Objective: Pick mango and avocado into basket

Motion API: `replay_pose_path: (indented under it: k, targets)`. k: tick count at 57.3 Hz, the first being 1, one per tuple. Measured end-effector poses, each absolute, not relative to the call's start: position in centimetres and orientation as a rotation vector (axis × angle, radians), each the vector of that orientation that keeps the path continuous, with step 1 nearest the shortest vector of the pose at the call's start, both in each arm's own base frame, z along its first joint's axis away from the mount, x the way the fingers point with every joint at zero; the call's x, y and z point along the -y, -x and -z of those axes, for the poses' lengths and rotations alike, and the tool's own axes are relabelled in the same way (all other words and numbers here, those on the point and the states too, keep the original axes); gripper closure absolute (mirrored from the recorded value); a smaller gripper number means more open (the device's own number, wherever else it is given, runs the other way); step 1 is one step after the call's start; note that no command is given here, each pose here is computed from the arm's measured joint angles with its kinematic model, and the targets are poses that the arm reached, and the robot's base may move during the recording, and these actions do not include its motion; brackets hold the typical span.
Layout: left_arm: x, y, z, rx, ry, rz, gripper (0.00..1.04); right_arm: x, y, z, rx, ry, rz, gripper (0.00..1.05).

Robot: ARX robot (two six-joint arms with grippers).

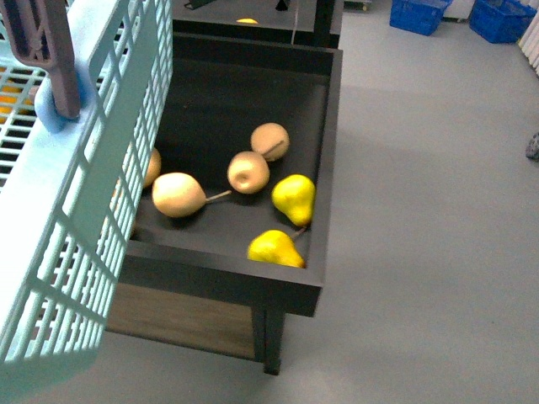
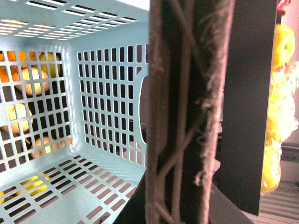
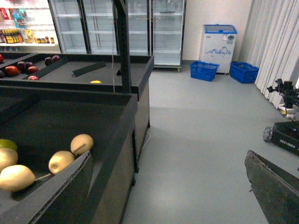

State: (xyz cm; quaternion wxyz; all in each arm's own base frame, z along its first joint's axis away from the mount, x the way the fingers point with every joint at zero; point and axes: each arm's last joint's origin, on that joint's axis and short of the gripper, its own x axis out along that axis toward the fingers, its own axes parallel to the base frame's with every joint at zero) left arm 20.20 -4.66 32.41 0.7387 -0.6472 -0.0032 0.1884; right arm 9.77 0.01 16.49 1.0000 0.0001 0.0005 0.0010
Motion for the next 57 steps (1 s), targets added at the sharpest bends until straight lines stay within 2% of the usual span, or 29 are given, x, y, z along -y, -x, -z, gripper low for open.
replay_pose_path:
  k: [57]
  targets:
    - [4.65,-20.18,-32.45,0.009,1.417,-0.413,0.98,-0.01,-9.76,-16.49,0.0,0.0,-0.002,0.08]
